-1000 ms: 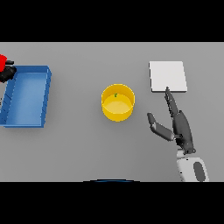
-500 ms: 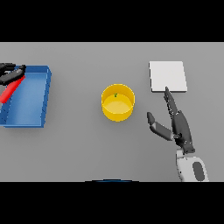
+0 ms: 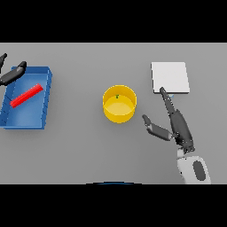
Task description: Pick up the red beaker and tilt it to pour out 1 green nut into yellow bowl. Pick up the yellow bowl and place it on the metallic measuring scale.
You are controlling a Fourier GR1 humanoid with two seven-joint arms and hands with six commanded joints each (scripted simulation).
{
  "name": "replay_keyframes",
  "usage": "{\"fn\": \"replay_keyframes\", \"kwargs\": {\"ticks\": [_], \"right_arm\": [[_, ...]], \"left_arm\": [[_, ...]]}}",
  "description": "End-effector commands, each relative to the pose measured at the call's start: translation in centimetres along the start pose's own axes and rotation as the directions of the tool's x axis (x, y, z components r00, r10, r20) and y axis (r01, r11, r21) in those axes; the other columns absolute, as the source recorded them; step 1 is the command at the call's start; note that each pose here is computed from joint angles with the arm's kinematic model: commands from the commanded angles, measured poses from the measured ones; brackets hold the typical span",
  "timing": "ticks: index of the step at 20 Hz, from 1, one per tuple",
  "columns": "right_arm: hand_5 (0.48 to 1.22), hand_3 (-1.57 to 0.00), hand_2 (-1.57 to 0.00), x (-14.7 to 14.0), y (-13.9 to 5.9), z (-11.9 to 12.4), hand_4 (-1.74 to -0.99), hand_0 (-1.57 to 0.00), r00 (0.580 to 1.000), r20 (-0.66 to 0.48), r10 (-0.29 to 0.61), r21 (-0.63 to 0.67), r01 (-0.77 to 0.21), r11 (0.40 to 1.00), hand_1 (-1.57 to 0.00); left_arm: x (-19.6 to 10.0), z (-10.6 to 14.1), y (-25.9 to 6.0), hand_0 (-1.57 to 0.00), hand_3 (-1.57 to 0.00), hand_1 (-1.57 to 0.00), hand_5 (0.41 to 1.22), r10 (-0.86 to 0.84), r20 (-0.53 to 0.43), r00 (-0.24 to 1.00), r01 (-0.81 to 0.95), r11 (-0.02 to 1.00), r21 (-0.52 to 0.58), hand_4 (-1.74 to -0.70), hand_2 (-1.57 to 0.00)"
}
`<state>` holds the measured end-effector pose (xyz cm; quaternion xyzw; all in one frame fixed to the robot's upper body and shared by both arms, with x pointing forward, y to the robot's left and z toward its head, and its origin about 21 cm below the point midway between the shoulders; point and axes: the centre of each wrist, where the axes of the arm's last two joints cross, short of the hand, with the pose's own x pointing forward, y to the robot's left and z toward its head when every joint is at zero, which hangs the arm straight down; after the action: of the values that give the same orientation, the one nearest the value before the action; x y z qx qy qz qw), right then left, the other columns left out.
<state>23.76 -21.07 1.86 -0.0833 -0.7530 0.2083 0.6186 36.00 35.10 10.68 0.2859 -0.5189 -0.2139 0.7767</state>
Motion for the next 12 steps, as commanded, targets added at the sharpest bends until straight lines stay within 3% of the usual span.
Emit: {"fn": "replay_keyframes", "kwargs": {"ticks": [1,3,5,8,12], "right_arm": [[0.662,0.0,0.0,0.1,-0.4,-0.7,-1.08,0.0,0.999,0.015,0.03,0.041,-0.03,0.999,0.0],[0.662,0.0,0.0,0.6,-0.9,-1.6,-1.103,0.0,0.985,0.038,0.166,0.141,-0.17,0.975,0.0],[0.637,0.0,0.0,1.4,-1.3,-2.8,-1.128,0.0,0.945,0.077,0.318,0.213,-0.327,0.921,0.0],[0.627,0.0,0.0,2.8,-1.2,-5.1,-1.142,0.0,0.847,0.203,0.491,0.304,-0.531,0.791,0.0],[0.637,0.0,0.0,3.6,-0.5,-7.3,-1.162,0.0,0.72,0.37,0.587,0.387,-0.694,0.607,0.0]], "left_arm": [[0.0,-0.1,-0.4,-0.03,-0.03,-0.03,0.652,0.011,-0.004,1.0,-0.011,1.0,-0.006,-0.79,-0.03],[0.5,0.0,-0.8,-0.02,-0.02,-0.02,0.661,0.038,0.016,0.999,-0.038,0.999,-0.008,-0.8,-0.02],[0.3,0.2,-1.0,-0.01,-0.01,-0.01,0.673,0.028,0.015,1.0,-0.027,0.999,-0.017,-0.8,-0.01],[0.7,0.1,-1.5,-0.01,-0.01,-0.01,0.687,0.04,0.013,0.999,-0.04,0.999,-0.026,-0.81,-0.01],[0.2,0.0,-1.0,0.0,0.0,0.0,0.689,0.039,0.003,0.999,-0.039,0.999,-0.025,-0.81,0.0]]}}
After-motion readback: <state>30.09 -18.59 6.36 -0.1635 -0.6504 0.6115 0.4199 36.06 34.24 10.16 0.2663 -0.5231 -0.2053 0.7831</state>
